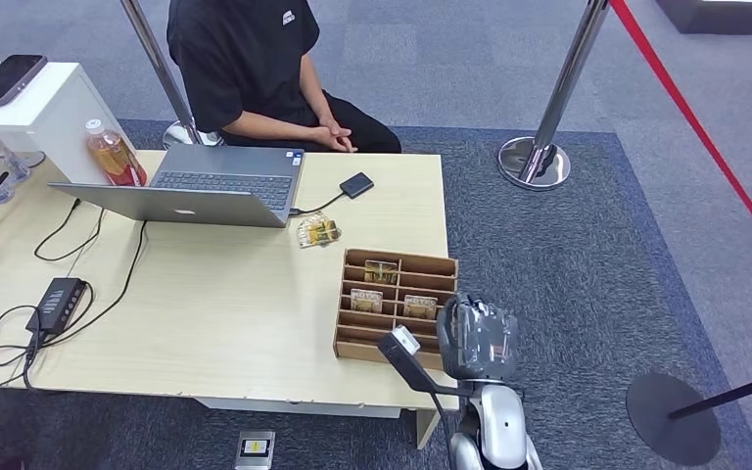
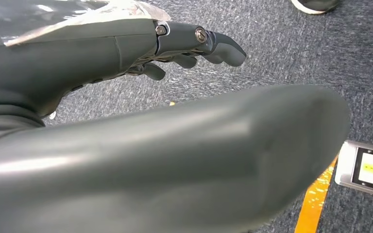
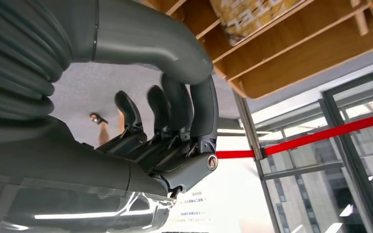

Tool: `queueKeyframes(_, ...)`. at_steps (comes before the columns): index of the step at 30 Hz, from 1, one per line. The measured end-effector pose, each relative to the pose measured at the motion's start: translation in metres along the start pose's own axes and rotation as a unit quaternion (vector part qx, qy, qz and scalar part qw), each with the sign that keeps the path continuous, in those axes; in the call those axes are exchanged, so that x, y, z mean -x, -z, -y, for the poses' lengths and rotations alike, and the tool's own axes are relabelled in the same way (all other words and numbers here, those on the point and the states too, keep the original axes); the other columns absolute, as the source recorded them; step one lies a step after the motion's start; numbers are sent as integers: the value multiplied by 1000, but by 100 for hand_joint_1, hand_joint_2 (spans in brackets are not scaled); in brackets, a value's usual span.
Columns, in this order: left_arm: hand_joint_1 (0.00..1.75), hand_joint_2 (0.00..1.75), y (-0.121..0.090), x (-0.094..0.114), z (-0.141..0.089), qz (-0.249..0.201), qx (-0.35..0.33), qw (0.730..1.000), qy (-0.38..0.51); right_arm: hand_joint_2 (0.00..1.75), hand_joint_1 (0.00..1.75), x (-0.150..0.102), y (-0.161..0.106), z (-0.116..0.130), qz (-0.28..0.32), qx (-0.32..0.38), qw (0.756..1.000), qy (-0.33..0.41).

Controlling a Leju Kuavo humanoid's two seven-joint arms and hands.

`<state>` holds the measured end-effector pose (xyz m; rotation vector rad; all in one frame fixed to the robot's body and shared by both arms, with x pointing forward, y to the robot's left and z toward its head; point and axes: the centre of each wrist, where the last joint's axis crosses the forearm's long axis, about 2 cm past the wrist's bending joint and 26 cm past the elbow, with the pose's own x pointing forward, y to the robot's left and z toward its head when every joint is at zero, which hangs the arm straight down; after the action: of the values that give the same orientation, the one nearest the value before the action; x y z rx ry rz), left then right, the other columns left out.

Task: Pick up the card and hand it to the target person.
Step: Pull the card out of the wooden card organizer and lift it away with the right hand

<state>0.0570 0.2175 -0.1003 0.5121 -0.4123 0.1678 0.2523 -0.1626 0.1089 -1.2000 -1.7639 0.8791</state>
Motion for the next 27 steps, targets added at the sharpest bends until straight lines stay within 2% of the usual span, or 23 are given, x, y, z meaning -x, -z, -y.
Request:
queueKeyframes(2,0,0,0,0,0,0,0,1000,0,175,99,-2,2,-1,5,-3,1000,0)
queueKeyframes(10,0,0,0,0,0,0,2,1000,0,175,98,-9,10,-6,18,-10,1000,1)
queueKeyframes(14,0,0,0,0,0,1,3,1000,0,175,116,-11,13,-8,24,-13,1000,1)
queueKeyframes(17,0,0,0,0,0,0,3,1000,0,175,106,-13,14,-9,27,-16,1000,2)
queueKeyframes(24,0,0,0,0,0,-1,3,1000,0,175,106,-15,17,-10,32,-19,999,3)
queueKeyframes(27,0,0,0,0,0,-2,3,1000,-1,175,97,-17,19,-11,32,-23,999,2)
